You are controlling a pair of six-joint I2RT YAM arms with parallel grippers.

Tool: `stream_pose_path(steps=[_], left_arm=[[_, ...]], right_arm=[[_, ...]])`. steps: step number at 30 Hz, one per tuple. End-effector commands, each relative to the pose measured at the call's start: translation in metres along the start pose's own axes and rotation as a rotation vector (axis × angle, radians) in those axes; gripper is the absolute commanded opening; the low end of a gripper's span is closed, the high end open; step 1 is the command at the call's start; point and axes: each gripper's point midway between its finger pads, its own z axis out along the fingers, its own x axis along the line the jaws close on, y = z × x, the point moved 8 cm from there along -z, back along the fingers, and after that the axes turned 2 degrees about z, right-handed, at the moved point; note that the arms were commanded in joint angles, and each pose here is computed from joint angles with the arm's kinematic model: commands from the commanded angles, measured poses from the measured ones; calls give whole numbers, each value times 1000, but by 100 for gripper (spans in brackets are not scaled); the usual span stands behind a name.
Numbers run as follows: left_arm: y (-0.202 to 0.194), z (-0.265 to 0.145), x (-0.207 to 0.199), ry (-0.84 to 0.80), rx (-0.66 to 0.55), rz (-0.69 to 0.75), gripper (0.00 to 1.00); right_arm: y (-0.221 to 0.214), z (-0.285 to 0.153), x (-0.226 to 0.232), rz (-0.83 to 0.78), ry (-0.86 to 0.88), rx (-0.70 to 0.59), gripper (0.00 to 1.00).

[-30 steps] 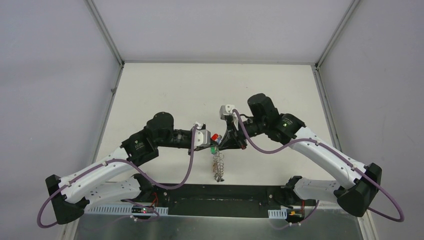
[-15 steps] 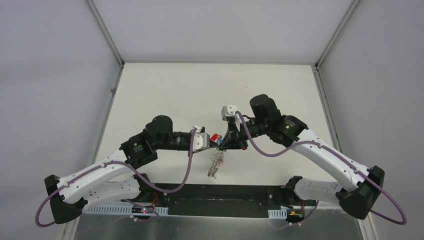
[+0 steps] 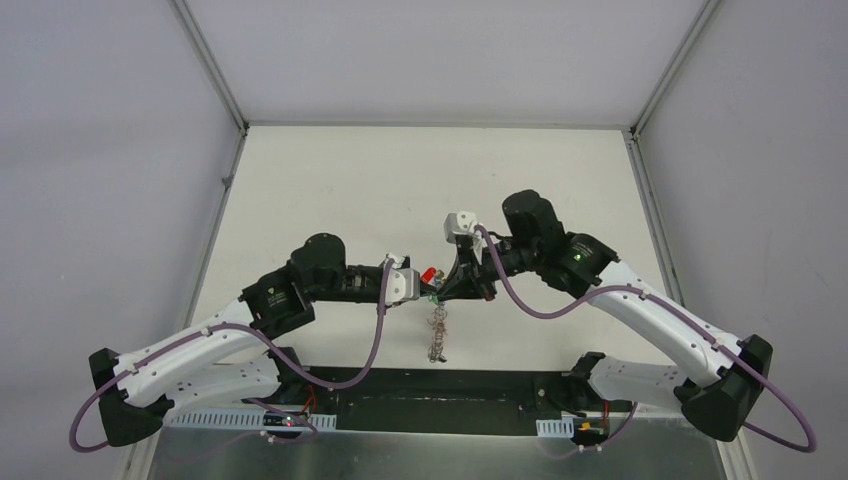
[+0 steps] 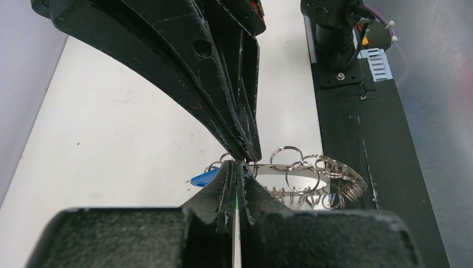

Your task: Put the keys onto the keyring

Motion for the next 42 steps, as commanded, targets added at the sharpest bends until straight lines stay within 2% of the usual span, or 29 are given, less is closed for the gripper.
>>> stream_pose_path(steps=[1, 17, 42], left_arm=[[10, -1, -6, -26, -65, 43, 0], [8, -4, -10, -24, -61, 29, 0], [-13, 1, -17, -19, 70, 11, 0]], right_arm=[[21, -6, 1, -119, -40, -93, 0], [21, -7, -3, -109, -99, -97, 0], [24, -7, -7, -68, -152, -130, 0]])
